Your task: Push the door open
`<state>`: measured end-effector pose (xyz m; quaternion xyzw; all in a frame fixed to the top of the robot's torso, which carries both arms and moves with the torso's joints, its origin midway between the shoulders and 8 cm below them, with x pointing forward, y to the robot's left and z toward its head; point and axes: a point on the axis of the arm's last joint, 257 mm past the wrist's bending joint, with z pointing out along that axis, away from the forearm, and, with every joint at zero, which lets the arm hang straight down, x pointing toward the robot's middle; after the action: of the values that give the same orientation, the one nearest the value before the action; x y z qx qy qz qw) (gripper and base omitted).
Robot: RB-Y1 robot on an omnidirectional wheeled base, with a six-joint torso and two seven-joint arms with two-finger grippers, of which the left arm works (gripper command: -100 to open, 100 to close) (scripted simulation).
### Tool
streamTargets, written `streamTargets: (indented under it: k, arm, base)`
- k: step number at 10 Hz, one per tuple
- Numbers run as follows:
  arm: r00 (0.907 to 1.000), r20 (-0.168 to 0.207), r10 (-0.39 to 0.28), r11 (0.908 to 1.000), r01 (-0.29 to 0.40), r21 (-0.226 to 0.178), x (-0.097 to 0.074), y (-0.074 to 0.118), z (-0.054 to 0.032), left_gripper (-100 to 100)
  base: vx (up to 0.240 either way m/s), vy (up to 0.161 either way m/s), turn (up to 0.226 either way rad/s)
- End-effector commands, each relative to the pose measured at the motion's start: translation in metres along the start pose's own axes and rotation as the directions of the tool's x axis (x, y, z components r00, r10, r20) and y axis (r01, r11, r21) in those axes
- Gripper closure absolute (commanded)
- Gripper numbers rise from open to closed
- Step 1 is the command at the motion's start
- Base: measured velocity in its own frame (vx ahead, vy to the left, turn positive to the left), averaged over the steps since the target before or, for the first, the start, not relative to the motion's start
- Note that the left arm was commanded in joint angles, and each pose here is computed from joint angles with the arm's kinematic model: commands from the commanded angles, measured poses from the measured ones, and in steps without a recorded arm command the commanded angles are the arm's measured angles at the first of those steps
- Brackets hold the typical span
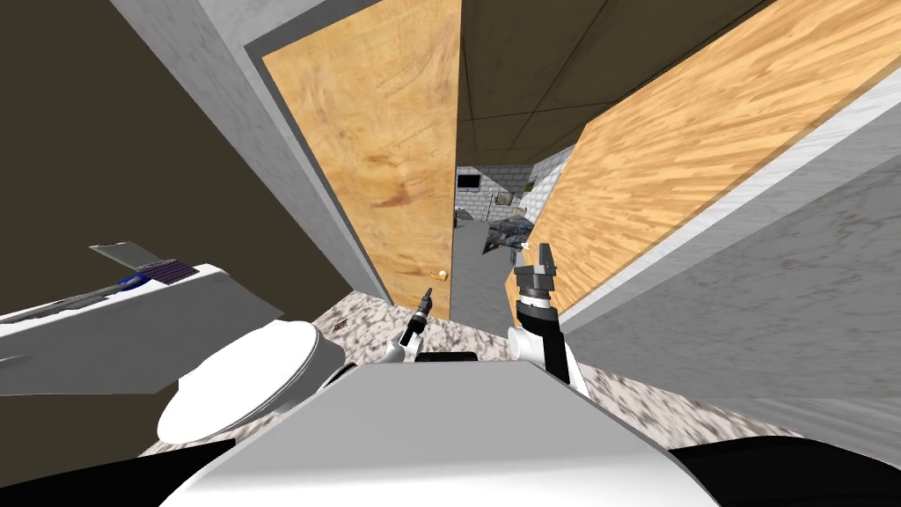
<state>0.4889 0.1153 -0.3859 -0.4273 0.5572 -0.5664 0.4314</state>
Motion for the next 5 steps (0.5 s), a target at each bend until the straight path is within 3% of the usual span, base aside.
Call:
streamTargets:
  k: [1,3,5]
  arm:
    - [1.0,-0.008,0.003,0.9999,-0.003,-0.013,0.003,0.005,-0.0005,-100]
    - [0.9999,0.001,0.012,0.9999,-0.012,-0.01,-0.005,0.004,-0.002,-100]
    - [0.9999,0.006,0.016,0.9998,-0.016,-0.011,-0.009,0.005,-0.0029,-100]
  base:
    - [0.055,0.066,-0.073]
    - [0.064,0.006,-0.024]
    - [0.166,-0.027,-0.02]
